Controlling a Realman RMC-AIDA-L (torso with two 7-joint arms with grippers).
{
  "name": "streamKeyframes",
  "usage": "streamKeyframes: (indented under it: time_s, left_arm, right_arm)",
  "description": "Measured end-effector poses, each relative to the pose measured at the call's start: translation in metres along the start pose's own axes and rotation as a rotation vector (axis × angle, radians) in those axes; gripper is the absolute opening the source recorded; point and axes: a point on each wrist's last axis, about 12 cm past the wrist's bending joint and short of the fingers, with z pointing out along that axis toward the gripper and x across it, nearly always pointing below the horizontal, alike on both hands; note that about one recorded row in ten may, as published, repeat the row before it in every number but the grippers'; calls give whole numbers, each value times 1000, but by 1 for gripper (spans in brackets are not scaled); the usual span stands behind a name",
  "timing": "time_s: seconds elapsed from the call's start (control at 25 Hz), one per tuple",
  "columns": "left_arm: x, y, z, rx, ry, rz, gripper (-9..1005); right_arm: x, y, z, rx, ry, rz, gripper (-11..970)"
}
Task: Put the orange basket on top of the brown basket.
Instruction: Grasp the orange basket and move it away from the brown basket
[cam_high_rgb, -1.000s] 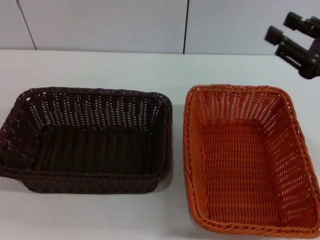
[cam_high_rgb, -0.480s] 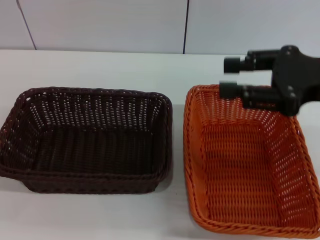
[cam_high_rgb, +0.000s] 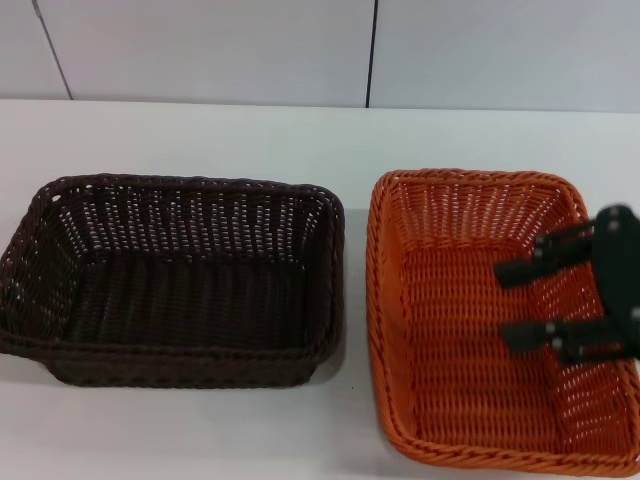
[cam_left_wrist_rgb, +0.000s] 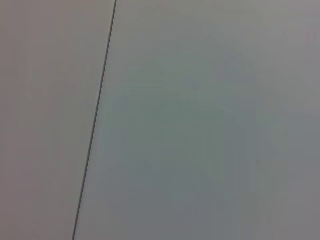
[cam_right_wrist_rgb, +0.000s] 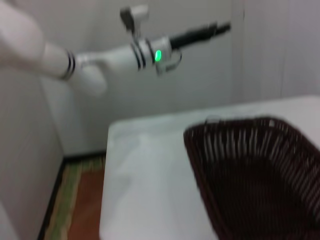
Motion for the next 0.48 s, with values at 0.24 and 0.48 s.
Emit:
streamKeyframes:
  time_s: [0.24,0.48]
  left_arm:
    - [-2,1,4,-12,4,6,741]
    - [-3,1,7,-11,6,13,741]
  right_arm:
    - [4,7,15,-17,142,-28,514]
    - [8,9,28,-59,203,-18,515]
